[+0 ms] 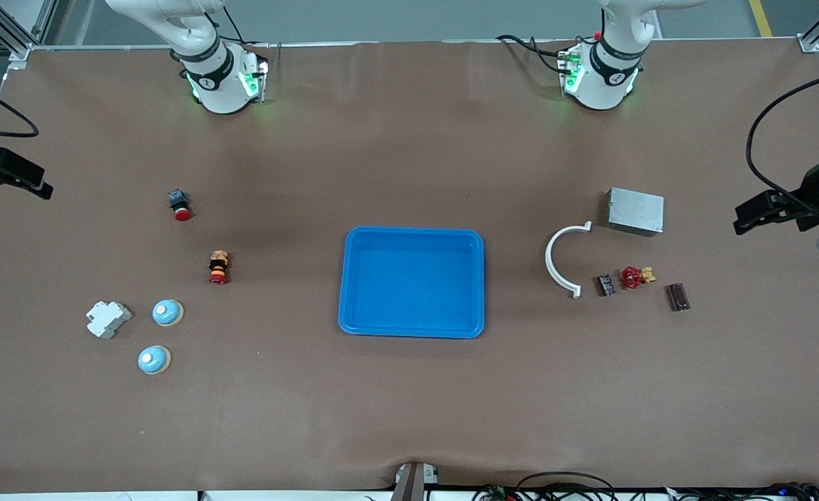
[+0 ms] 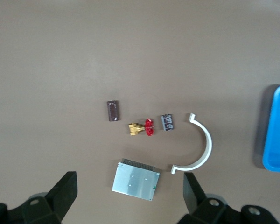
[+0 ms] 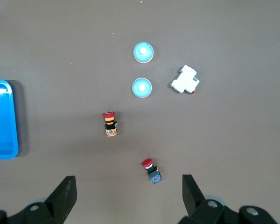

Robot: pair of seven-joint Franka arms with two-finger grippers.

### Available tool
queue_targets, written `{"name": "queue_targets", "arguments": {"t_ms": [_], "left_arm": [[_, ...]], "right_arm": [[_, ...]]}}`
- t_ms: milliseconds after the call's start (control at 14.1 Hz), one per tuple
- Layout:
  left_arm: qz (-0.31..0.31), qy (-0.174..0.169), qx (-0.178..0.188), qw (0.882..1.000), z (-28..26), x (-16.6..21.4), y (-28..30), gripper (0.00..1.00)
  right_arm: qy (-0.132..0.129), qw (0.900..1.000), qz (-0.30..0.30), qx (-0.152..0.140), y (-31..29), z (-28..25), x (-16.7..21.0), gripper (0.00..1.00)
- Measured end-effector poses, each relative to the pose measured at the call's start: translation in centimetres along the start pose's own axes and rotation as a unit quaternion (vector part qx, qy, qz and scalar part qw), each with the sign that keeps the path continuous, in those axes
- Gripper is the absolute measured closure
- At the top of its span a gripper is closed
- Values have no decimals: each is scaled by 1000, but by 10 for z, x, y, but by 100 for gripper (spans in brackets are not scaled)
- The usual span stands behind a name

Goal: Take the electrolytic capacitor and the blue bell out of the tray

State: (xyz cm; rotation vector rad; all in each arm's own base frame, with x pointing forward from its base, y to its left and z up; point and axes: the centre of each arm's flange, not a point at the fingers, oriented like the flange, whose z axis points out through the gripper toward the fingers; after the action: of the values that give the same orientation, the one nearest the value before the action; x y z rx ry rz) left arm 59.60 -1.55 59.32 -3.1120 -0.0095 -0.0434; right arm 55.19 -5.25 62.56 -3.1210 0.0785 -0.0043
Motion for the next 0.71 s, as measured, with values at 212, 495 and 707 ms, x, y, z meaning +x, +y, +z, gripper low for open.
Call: {"name": "queue_targets", "arguments": {"t_ms": [212, 495, 707], "left_arm": [[4, 16, -10, 1000, -14, -5, 10, 0], [-12, 23, -32, 999, -24, -9, -5, 0], [-10, 23, -33, 999, -25, -11, -2, 0]], "right_arm": [[1, 1000, -1, 0, 0, 0, 0, 0], [2, 1000, -3, -3, 0, 0, 0, 0], [2, 1000, -3, -3, 0, 0, 0, 0]]}}
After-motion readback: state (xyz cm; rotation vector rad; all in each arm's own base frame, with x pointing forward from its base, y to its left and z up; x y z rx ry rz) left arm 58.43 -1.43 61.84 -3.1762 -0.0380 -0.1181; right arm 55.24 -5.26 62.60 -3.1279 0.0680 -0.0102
